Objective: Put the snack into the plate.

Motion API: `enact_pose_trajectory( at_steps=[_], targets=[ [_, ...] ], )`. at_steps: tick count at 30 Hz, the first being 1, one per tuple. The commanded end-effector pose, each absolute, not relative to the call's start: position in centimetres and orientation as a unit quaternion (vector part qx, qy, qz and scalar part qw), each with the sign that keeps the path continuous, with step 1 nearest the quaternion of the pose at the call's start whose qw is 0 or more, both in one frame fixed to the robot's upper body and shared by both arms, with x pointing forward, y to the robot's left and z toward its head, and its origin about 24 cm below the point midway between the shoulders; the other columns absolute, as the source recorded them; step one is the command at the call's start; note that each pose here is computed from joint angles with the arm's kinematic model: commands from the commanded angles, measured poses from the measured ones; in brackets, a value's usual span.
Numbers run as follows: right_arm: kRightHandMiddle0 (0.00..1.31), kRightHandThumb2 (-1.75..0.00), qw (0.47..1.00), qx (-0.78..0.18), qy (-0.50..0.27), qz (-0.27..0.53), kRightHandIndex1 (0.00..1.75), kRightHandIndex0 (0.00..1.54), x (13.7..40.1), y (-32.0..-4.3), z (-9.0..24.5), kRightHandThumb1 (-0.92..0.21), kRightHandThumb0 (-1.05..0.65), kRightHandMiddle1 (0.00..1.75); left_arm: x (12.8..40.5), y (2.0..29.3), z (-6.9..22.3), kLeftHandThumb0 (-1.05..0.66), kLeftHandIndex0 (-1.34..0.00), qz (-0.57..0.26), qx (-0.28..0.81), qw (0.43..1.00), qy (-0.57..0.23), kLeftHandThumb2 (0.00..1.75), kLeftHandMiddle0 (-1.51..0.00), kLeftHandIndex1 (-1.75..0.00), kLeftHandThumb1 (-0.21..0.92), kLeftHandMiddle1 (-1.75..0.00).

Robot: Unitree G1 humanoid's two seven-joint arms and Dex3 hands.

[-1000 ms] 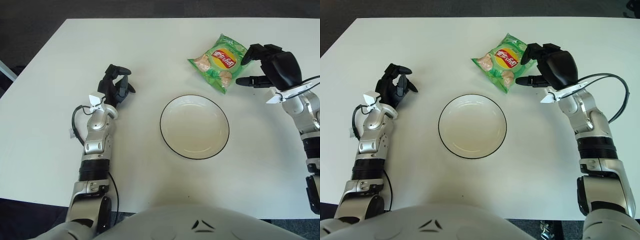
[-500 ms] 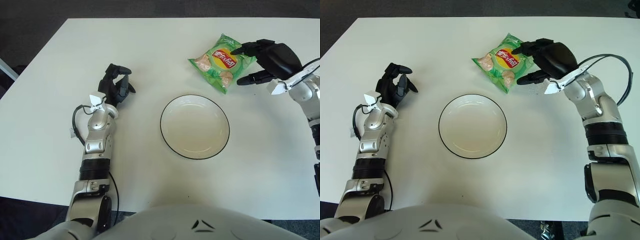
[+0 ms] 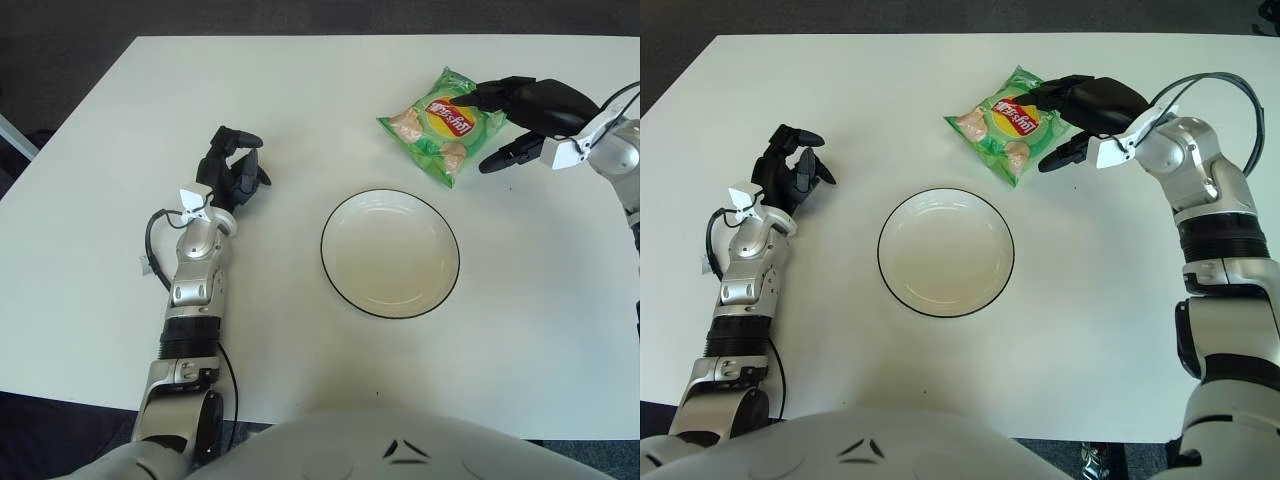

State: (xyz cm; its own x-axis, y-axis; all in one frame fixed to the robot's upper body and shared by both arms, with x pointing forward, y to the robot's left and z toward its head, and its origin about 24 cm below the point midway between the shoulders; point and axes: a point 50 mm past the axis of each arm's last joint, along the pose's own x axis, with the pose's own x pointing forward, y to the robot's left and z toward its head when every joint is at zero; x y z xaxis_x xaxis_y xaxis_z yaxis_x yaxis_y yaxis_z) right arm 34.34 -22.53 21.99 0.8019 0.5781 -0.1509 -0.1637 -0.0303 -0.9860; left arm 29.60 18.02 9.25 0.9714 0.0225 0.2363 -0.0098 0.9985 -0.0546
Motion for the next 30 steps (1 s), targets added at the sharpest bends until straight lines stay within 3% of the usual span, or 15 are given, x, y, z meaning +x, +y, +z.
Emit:
enact_pose_trajectory(
  at_steps=[1, 30],
  targets=[
    [0.07, -0.12, 0.678, -0.659, -0.135, 0.298, 0.00, 0.01, 34.6, -22.3, 23.0, -0.92, -0.82, 0.00, 28.1, 17.5, 5.2, -0.36, -0.31, 0.020, -0.040, 0.998, -0.050, 0.58, -0.86, -1.69, 0.83, -1.75],
    [0.03, -0.03, 0.647, -0.683, -0.131, 0.312, 0.00, 0.00, 37.0, -20.3, 23.0, -0.92, -0.84, 0.00, 27.7, 17.2, 5.2, -0.36, -0.33, 0.018, -0.006, 0.997, -0.073, 0.59, -0.88, -1.67, 0.82, -1.75]
  ],
)
